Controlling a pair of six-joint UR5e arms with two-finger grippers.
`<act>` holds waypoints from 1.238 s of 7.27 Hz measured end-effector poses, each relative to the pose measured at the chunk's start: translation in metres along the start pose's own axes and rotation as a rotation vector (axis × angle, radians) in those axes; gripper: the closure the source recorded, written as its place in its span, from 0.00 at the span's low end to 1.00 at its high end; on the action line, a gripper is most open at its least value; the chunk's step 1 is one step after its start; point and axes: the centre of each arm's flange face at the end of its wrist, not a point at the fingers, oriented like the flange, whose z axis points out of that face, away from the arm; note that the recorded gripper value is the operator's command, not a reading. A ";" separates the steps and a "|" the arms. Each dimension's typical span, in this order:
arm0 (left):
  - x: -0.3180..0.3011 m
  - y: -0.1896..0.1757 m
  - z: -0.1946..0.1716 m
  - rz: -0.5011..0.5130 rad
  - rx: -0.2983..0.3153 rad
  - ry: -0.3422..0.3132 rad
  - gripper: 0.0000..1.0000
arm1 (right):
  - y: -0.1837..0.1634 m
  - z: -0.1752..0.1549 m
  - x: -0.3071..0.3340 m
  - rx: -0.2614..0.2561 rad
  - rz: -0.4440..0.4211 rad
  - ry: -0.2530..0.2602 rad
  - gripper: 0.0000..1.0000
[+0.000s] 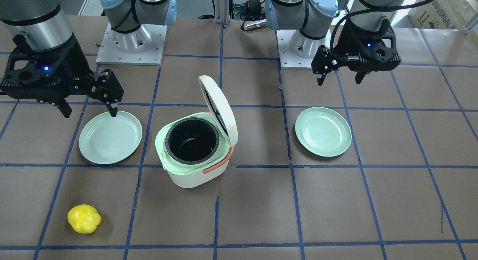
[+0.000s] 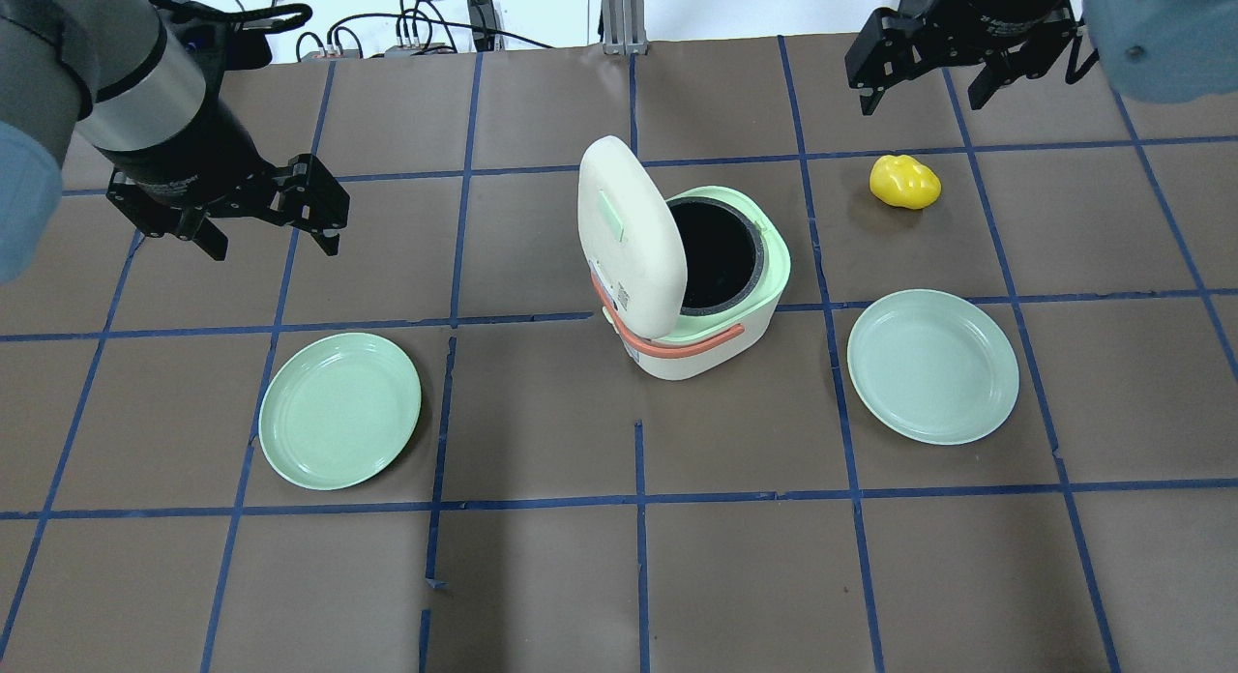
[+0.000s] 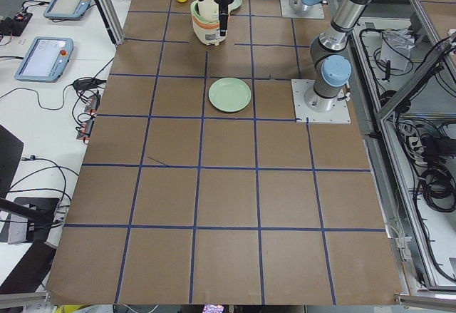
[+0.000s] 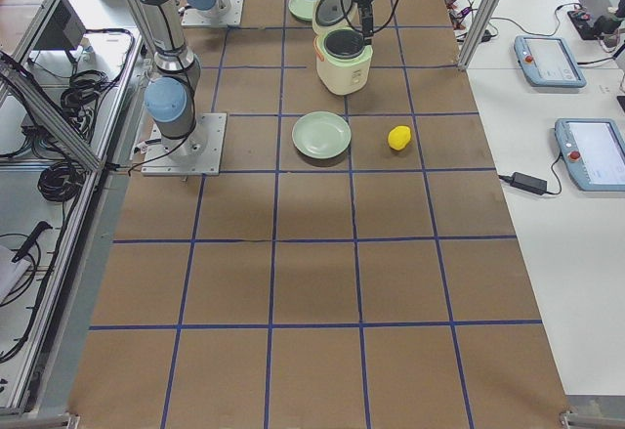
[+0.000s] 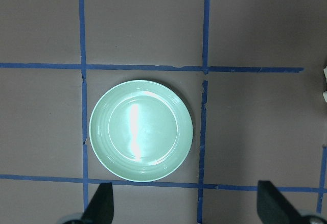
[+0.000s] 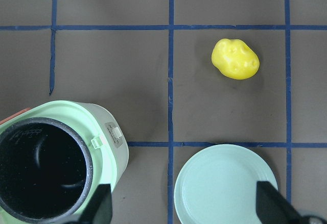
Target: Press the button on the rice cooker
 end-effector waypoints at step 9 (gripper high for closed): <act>0.000 0.000 0.000 0.000 0.001 0.000 0.00 | 0.026 0.020 -0.001 -0.205 -0.007 -0.014 0.00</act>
